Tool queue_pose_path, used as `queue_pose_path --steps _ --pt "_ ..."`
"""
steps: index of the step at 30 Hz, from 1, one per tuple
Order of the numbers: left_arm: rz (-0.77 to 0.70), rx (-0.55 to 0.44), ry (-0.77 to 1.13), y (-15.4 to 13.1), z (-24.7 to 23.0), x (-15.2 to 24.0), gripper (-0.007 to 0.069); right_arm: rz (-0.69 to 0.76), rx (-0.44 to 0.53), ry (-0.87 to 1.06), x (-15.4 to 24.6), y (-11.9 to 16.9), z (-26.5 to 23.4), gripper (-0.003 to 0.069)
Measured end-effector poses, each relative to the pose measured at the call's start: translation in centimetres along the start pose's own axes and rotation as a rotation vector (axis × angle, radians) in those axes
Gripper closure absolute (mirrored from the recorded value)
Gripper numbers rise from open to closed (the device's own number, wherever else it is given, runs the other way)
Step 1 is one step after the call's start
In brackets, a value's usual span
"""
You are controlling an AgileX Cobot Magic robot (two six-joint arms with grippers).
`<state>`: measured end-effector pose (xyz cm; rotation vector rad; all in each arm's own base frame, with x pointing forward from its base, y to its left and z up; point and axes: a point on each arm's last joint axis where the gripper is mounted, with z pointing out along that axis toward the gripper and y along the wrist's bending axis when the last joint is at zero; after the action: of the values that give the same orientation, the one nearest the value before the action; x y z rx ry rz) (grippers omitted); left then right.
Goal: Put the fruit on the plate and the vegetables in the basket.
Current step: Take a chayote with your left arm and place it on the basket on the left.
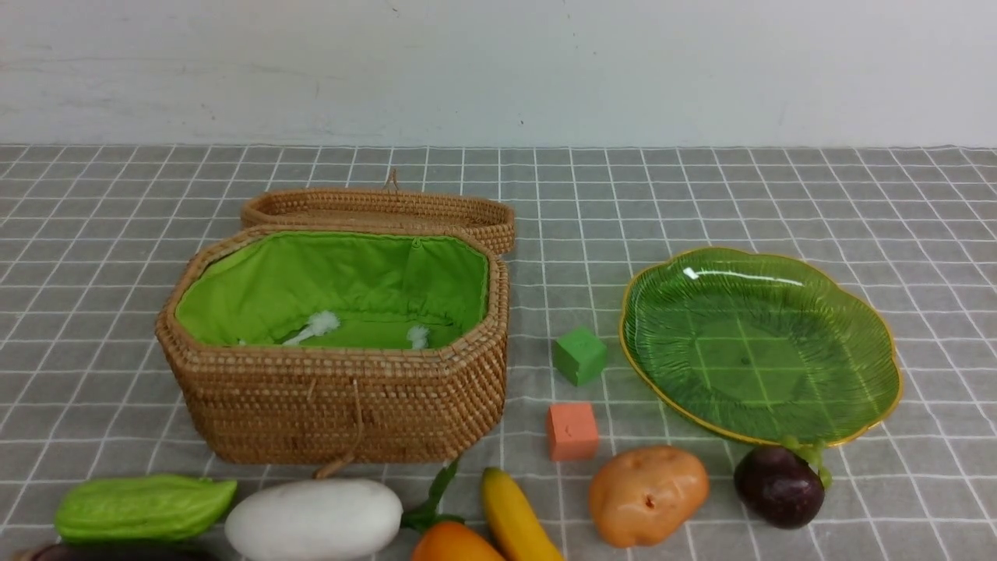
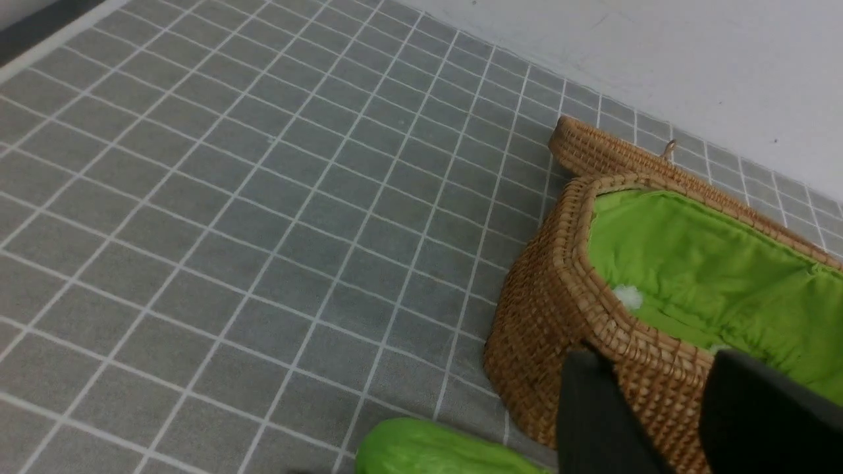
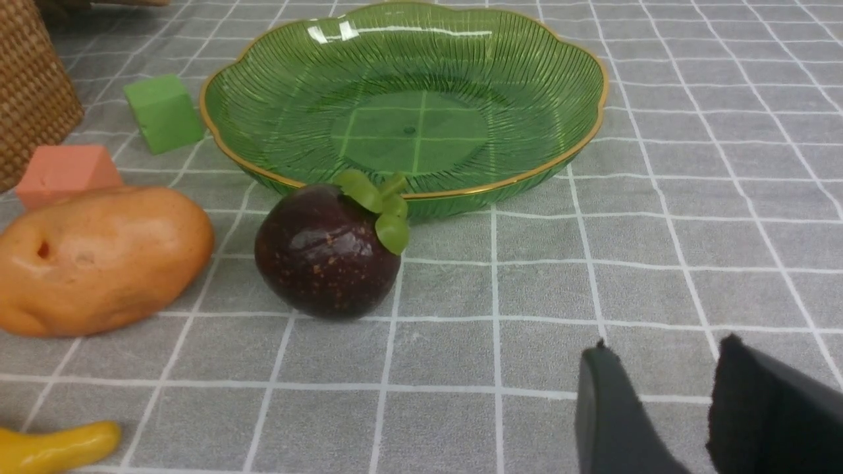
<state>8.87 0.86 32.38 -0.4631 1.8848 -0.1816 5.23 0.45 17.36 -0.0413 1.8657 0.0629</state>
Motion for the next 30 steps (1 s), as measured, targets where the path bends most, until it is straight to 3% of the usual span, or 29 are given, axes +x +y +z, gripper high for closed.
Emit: queue_pose_path --steps 12,19,27,30 --pt "-0.096 -0.054 0.192 0.4 -0.1 1.7 0.0387 0.000 0.000 0.000 0.0 0.0 0.0 0.0417" --pt "-0.085 -0.151 0.328 -0.5 0.9 0.0 0.0387 0.000 0.000 0.000 0.0 0.0 0.0 0.0417" --pt "-0.011 -0.283 0.601 -1.4 7.0 0.6 0.0386 0.000 0.000 0.000 0.0 0.0 0.0 0.0417" --pt "0.091 -0.265 0.690 -2.0 8.4 1.6 0.0379 0.000 0.000 0.000 0.0 0.0 0.0 0.0417"
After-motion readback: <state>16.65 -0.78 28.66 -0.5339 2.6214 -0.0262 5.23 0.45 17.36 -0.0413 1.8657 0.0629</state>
